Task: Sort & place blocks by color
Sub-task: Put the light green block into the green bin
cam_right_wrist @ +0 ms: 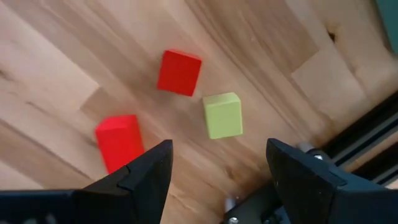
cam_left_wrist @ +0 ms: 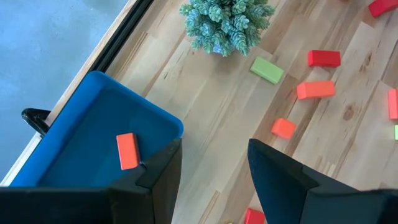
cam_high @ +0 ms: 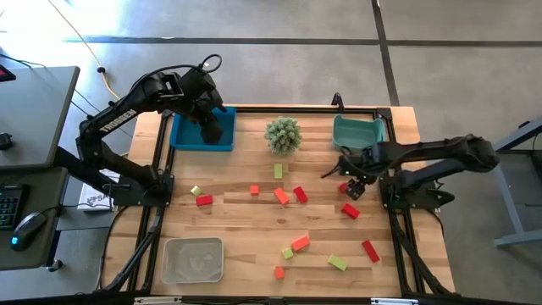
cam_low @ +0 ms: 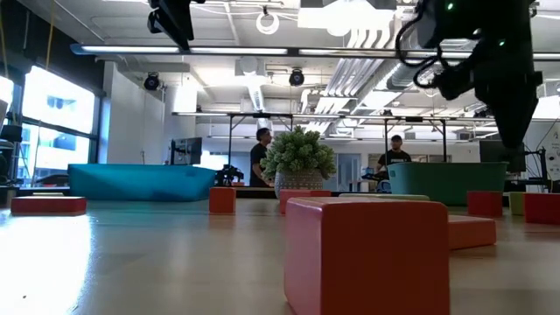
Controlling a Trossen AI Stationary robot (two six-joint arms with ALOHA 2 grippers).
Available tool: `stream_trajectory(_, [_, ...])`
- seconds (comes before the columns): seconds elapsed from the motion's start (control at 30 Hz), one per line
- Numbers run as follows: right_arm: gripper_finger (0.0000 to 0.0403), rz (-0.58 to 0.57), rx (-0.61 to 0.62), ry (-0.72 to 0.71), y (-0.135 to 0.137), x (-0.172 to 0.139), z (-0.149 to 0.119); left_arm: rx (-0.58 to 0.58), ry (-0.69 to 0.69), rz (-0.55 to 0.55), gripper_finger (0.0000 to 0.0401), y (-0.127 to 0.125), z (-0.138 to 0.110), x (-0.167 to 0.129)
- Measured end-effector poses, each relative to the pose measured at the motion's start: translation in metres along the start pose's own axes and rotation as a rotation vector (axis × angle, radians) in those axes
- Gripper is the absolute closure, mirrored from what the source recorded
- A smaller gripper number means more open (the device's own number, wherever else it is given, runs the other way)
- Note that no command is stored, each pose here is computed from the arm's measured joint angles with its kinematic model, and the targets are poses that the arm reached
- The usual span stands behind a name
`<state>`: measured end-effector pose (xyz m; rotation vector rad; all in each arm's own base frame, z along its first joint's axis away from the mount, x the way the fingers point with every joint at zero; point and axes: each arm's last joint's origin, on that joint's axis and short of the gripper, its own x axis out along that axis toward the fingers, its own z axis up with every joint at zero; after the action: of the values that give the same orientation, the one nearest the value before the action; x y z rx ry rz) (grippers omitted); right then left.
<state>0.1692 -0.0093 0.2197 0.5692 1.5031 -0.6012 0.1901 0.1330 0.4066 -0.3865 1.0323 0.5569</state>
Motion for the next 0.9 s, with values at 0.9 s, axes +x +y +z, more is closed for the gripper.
stream_trajectory(0.9, [0.0156, -0.105, -0.087, 0.270, 0.010, 0.057, 0.037, 0.000, 0.001, 0.000, 0.0229, 0.000, 0.000, 0.000])
